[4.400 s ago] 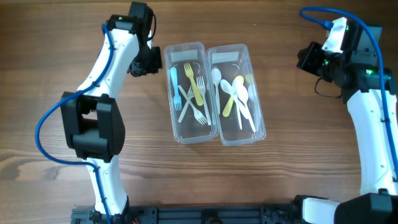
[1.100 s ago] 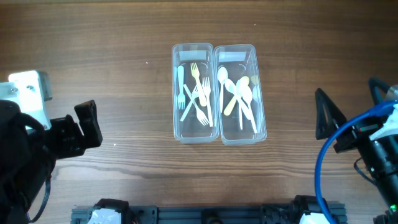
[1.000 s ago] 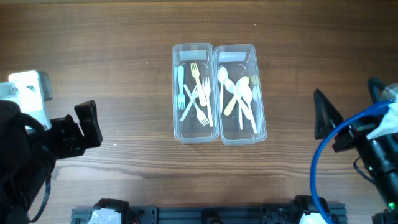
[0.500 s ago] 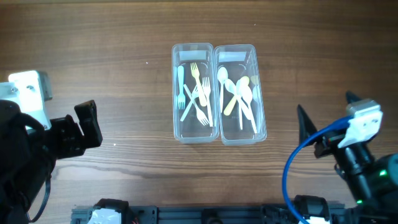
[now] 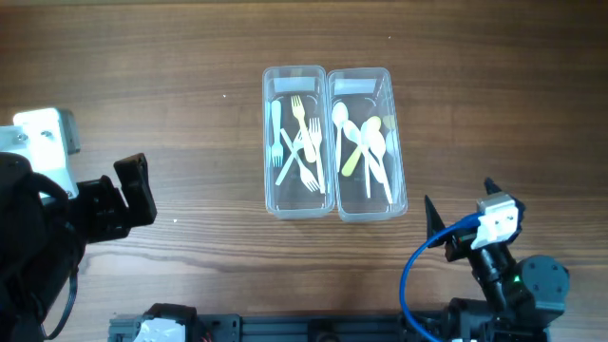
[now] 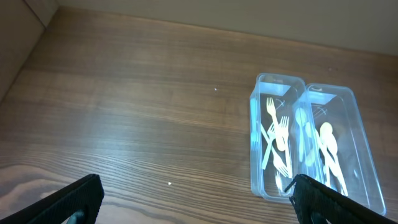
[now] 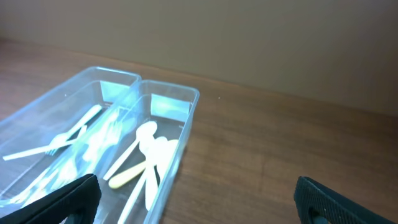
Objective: Pack container
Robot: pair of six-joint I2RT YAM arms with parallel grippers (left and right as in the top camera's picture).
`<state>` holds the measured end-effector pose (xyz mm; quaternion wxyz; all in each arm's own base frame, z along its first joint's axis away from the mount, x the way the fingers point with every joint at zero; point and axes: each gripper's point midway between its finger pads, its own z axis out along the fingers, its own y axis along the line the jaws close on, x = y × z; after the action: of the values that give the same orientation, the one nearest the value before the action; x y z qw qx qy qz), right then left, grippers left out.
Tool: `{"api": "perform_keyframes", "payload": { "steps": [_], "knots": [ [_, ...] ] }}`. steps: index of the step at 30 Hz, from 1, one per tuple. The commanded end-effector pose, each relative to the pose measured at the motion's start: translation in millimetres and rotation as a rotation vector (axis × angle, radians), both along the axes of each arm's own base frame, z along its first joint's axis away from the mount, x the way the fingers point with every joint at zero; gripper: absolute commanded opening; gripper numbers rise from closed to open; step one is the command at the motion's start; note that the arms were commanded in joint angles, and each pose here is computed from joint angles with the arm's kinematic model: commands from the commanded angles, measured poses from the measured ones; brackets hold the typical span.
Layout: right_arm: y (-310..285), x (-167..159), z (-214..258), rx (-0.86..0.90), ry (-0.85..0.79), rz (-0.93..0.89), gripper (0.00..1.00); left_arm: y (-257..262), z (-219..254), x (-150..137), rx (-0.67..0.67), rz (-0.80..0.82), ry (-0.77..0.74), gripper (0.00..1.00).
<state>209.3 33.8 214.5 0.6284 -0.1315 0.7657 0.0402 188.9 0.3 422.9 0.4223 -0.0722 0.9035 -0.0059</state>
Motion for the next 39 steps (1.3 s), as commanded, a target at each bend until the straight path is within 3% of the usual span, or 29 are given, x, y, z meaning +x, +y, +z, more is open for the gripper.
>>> {"api": "perform_keyframes", "payload": {
  "steps": [1, 16, 39],
  "knots": [
    [-1.4, 1.3, -6.8, -0.006, -0.029, -0.006, 1.0, 1.7, -1.3, 1.3, 0.007, 0.009, 0.004, 1.0],
    [-2.1, 12.9, -49.3, 0.001, -0.002, -0.003, 1.0, 1.7, -1.3, 1.3, 0.007, 0.009, 0.004, 1.0],
    [-2.8, 16.6, -66.8, 0.002, 0.021, -0.004, 1.0, 1.7, -1.3, 1.3, 0.007, 0.009, 0.004, 1.0]
  ]
}}
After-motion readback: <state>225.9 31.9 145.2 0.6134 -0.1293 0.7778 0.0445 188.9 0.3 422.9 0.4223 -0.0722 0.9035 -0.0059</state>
